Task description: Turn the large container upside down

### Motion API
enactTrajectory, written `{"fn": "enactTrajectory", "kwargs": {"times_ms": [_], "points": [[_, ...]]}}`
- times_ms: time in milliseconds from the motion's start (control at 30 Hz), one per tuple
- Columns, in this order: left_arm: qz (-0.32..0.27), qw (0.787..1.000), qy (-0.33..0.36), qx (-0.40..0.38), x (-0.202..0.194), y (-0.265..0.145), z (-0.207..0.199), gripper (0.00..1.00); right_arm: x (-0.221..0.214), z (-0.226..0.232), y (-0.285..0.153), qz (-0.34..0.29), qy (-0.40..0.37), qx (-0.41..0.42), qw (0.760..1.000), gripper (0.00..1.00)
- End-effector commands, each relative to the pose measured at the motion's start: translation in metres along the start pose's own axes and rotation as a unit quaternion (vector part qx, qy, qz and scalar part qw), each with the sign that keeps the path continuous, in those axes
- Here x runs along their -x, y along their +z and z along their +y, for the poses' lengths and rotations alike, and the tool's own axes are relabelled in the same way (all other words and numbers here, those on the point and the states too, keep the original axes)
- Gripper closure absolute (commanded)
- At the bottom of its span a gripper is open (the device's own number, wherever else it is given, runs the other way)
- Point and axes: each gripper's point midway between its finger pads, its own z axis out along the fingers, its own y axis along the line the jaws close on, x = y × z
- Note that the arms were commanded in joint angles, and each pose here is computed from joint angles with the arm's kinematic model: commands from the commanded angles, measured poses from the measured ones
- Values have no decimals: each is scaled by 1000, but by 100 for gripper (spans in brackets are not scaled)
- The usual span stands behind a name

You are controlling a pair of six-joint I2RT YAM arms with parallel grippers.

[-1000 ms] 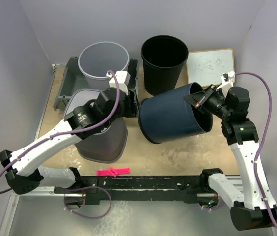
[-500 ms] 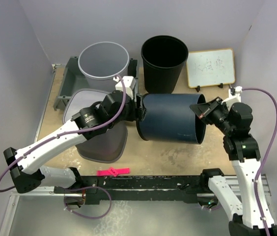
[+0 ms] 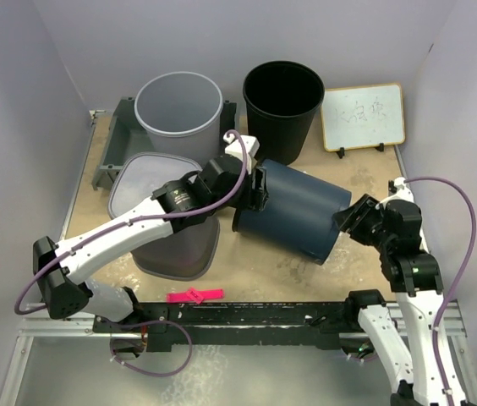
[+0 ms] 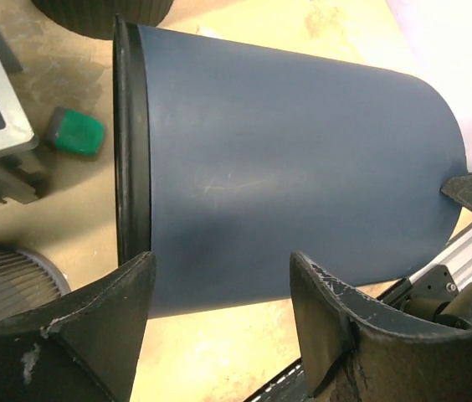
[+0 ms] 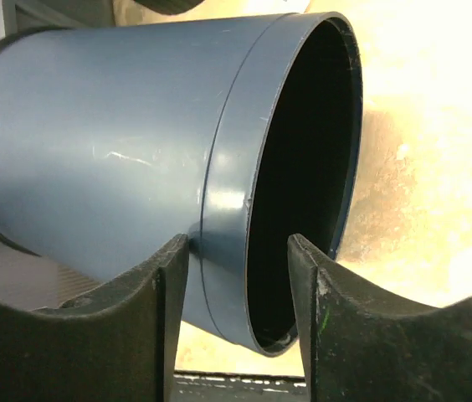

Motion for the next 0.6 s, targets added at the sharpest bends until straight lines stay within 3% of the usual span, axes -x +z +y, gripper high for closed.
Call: {"fn": "enactTrajectory", "kwargs": {"times_ms": [0, 67, 167, 367, 500, 567], "points": [[-46, 997, 38, -44, 36, -6, -23, 38, -6, -16, -8, 9, -41, -31, 999, 42], [-54, 997, 55, -32, 42, -5, -19, 37, -5, -19, -11, 4, -43, -36, 998, 32], [-68, 995, 78, 1, 47, -2, -7, 36, -4, -18, -13, -2, -44, -35, 998, 26], [-54, 986, 148, 52, 32, 17, 20, 40, -8, -19, -9, 3, -43, -33, 999, 24], [8, 989, 138, 49, 20, 35, 27, 40, -9, -17, -6, 8, -44, -24, 999, 23], [12, 991, 128, 19, 19, 39, 22, 40, -10, -17, -6, 10, -46, -25, 999, 23]]}}
